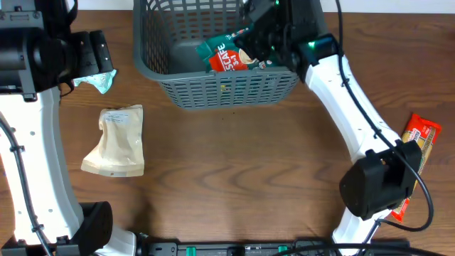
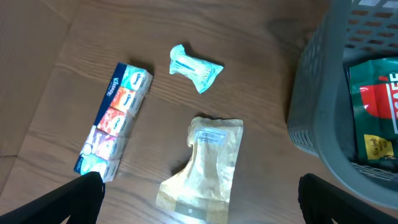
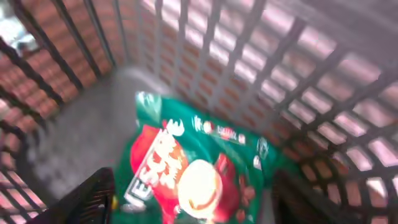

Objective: Pack container
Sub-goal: 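Withdraw the right gripper and move it to the green-capped jar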

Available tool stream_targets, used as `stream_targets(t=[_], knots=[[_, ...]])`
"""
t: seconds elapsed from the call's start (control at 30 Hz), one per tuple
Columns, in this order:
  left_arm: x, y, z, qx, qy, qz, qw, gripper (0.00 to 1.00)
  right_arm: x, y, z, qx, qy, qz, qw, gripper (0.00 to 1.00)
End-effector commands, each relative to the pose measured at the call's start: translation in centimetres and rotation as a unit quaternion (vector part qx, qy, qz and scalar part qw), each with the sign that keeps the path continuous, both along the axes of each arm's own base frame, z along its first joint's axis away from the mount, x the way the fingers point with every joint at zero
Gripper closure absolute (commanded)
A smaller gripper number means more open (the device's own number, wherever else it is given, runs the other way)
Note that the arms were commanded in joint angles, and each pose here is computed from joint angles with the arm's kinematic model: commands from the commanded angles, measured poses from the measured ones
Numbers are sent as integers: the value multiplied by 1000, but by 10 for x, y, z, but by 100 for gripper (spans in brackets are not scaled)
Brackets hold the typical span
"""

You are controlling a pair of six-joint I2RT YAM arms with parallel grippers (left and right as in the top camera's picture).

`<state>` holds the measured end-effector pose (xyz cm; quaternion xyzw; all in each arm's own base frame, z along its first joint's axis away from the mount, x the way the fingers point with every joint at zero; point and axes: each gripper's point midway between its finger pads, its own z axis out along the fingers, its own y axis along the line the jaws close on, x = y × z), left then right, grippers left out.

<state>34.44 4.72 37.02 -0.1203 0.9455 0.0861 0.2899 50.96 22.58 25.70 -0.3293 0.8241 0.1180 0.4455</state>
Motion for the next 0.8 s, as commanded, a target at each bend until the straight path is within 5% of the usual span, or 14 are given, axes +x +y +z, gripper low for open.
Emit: stream_targets(t=[0.0,0.07,0.2,0.4,0.57,0.77], knots=[[0,2,0,5,2,-2,1000,1,-12,-13,117,89,-64,-19,994,24],[0,2,0,5,2,-2,1000,1,-16,-35,146,98,-61,-64,991,1],[0,2,0,5,3,-2,1000,1,-39,-128,169,95,-7,-275,957,1],[-3,2,-2,5,9,-2,1000,1,-105,-245,152,110,93,-504,852,1],[-11,2,-4,3,22,0,1000,1,-155,-299,132,108,159,-590,784,1],[-28,1,6,3,10,1,1000,1,-195,-311,118,119,204,-584,777,1]])
